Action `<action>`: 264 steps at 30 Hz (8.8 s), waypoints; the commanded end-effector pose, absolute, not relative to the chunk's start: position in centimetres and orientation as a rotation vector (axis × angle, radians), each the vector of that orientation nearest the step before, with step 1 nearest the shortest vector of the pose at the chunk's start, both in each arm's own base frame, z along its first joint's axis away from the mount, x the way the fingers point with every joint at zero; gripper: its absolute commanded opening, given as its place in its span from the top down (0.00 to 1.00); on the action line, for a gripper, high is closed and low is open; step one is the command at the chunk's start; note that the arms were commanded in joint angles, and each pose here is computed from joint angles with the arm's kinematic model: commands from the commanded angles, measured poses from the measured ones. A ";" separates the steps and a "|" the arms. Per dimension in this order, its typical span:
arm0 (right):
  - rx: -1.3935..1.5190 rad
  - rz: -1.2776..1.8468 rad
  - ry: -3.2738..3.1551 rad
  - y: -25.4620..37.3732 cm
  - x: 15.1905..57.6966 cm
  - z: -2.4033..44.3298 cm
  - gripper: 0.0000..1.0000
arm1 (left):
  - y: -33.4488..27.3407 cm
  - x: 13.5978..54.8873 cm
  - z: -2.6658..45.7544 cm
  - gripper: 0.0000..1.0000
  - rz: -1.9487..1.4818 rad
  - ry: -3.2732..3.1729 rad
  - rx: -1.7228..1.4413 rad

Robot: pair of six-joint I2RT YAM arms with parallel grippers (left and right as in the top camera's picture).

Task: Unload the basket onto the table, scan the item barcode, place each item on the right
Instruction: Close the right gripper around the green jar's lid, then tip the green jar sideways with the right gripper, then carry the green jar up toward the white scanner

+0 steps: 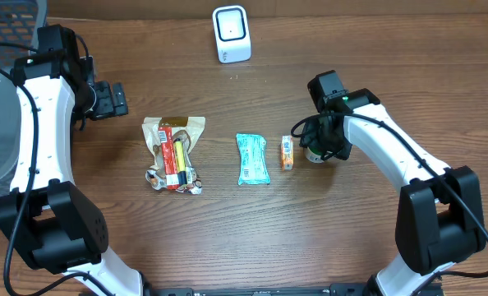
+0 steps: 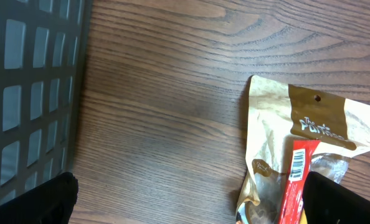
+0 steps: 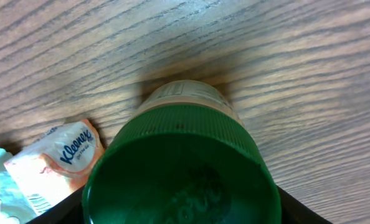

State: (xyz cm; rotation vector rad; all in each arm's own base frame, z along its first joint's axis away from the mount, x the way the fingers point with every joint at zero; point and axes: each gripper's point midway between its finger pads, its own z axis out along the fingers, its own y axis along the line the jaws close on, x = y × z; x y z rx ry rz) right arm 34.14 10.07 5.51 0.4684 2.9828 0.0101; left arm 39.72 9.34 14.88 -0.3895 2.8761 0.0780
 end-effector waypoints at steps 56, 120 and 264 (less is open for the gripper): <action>0.170 -0.018 3.039 10.0 33.5 5.2 0.14 | 9.2 40.1 16.3 0.00 0.074 2.839 -0.359; 0.522 0.025 2.982 9.8 33.2 2.7 0.11 | 9.2 40.1 16.3 0.00 0.074 2.839 -0.359; 0.518 1.321 3.054 21.0 31.7 12.7 0.72 | 9.1 40.2 16.3 0.00 0.073 2.839 -0.356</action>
